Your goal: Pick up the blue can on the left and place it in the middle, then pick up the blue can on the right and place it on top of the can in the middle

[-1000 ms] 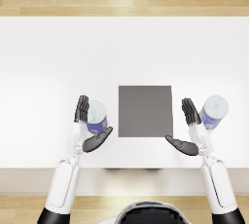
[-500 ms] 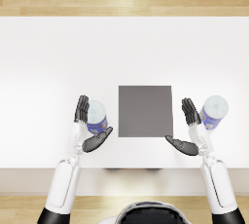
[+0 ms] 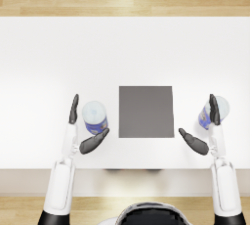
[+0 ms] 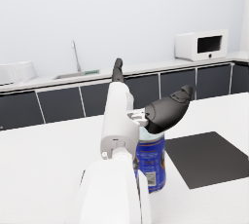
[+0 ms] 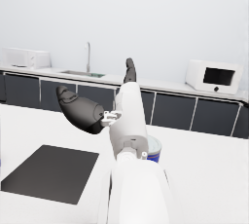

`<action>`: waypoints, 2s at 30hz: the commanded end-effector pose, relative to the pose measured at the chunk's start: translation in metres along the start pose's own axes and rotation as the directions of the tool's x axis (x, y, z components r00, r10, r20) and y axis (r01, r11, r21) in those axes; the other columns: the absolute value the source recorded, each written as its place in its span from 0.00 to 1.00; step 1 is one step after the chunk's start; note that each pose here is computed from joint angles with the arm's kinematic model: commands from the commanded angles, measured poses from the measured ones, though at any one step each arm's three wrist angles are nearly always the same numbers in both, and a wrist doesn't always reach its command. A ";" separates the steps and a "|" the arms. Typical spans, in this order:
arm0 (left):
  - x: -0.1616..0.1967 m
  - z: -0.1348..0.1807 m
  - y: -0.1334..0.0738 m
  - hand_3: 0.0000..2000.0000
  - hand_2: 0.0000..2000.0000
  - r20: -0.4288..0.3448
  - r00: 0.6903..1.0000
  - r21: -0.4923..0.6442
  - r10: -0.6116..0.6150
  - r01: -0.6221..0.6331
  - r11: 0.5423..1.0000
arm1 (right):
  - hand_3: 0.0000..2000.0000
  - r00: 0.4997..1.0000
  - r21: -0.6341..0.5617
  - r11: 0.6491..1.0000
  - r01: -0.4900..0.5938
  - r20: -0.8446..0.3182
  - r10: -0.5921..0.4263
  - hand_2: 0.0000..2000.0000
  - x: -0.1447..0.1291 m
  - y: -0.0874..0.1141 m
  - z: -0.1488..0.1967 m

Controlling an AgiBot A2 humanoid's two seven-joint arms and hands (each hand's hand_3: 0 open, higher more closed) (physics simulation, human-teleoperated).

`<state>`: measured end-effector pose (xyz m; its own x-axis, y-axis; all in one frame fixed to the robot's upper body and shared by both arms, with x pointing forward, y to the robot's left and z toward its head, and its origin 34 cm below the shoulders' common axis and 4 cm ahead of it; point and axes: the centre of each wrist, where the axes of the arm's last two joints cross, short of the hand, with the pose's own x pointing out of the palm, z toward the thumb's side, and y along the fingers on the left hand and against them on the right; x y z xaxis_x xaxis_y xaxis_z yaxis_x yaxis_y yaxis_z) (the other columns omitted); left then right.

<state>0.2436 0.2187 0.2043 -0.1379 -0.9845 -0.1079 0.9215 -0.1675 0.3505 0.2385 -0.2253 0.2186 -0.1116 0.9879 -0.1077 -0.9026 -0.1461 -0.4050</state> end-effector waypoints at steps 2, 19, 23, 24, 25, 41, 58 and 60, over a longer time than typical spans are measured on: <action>-0.010 -0.002 0.003 0.00 0.00 -0.058 0.997 -0.002 0.042 -0.042 0.999 | 0.00 0.987 -0.044 0.991 0.130 -0.088 -0.133 0.00 -0.033 0.002 0.010; 0.001 -0.085 -0.008 0.00 0.00 -0.067 0.998 -0.306 0.014 -0.034 0.952 | 0.00 0.973 0.287 0.932 0.223 -0.121 -0.196 0.00 -0.051 0.011 -0.080; 0.001 -0.102 -0.008 0.00 0.00 -0.058 0.998 -0.365 0.027 -0.046 0.930 | 0.00 0.971 0.360 0.902 0.239 -0.114 -0.212 0.00 -0.053 0.011 -0.102; 0.002 -0.103 -0.008 0.00 0.00 -0.055 0.998 -0.367 0.025 -0.044 0.929 | 0.00 0.970 0.364 0.900 0.240 -0.112 -0.214 0.00 -0.053 0.010 -0.103; 0.001 -0.105 -0.008 0.00 0.00 -0.054 0.998 -0.371 0.032 -0.050 0.927 | 0.00 0.970 0.379 0.893 0.244 -0.110 -0.218 0.00 -0.054 0.011 -0.108; 0.015 -0.128 0.008 0.00 0.00 -0.012 0.999 -0.442 0.039 -0.040 0.896 | 0.00 0.969 0.502 0.830 0.243 -0.078 -0.236 0.00 -0.047 0.000 -0.145; 0.050 -0.056 0.047 0.76 1.00 0.058 0.994 -0.158 -0.098 0.106 0.982 | 0.76 0.995 0.194 0.976 0.097 -0.019 -0.095 1.00 -0.016 -0.019 -0.065; 0.063 -0.058 0.057 0.76 1.00 0.072 0.989 -0.160 -0.127 0.137 0.978 | 0.76 0.999 0.153 0.987 0.048 -0.011 -0.047 1.00 -0.009 -0.022 -0.054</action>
<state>0.2992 0.1660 0.1459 -0.2445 -0.9664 -0.0798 0.9589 -0.2532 0.1279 0.2853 -0.2427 0.1551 -0.0475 0.9953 -0.0846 -0.9822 -0.0619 -0.1773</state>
